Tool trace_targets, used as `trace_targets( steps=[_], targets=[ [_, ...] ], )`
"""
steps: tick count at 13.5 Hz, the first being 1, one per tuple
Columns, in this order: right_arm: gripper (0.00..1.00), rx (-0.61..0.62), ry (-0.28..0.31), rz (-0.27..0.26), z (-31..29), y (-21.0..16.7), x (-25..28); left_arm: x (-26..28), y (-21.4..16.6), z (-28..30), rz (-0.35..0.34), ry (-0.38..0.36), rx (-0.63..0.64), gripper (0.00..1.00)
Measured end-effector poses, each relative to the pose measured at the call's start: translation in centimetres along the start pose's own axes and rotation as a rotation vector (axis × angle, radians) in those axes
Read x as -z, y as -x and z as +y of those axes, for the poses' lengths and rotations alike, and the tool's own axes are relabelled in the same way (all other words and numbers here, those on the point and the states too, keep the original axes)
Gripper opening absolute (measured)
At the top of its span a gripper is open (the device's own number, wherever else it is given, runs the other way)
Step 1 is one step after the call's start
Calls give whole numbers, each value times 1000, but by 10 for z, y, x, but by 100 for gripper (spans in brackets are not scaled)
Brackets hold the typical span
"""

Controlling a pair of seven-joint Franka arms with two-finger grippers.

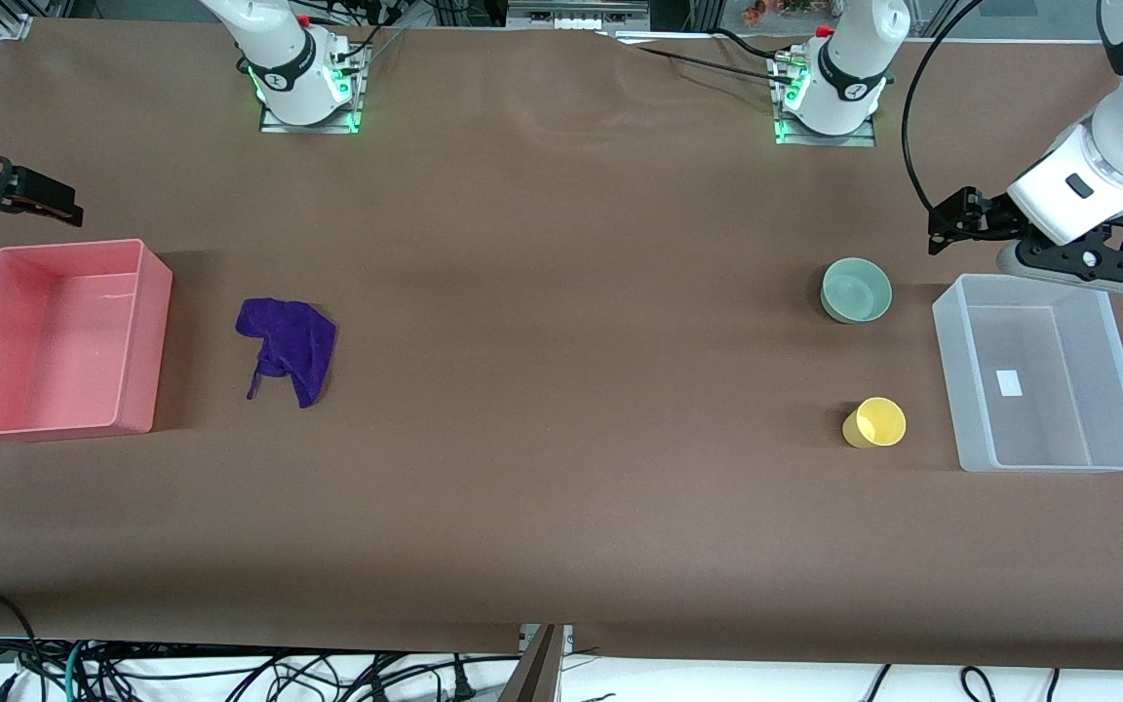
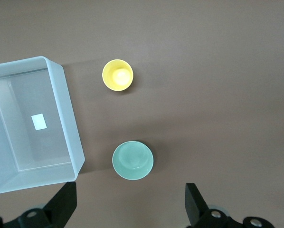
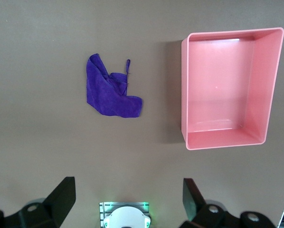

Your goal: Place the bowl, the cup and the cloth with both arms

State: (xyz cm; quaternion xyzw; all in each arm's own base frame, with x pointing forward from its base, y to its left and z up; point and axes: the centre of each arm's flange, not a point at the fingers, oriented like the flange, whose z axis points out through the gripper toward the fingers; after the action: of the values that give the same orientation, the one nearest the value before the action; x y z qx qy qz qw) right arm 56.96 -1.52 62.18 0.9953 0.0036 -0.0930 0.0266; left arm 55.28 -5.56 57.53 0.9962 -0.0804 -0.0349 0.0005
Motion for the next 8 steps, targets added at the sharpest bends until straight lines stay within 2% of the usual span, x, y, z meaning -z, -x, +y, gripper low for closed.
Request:
trace_targets(
  steps=[8],
  targets=[
    [100,0,0,0,0,0,0,-1,0,-5,-2,1,12,100]
  ],
)
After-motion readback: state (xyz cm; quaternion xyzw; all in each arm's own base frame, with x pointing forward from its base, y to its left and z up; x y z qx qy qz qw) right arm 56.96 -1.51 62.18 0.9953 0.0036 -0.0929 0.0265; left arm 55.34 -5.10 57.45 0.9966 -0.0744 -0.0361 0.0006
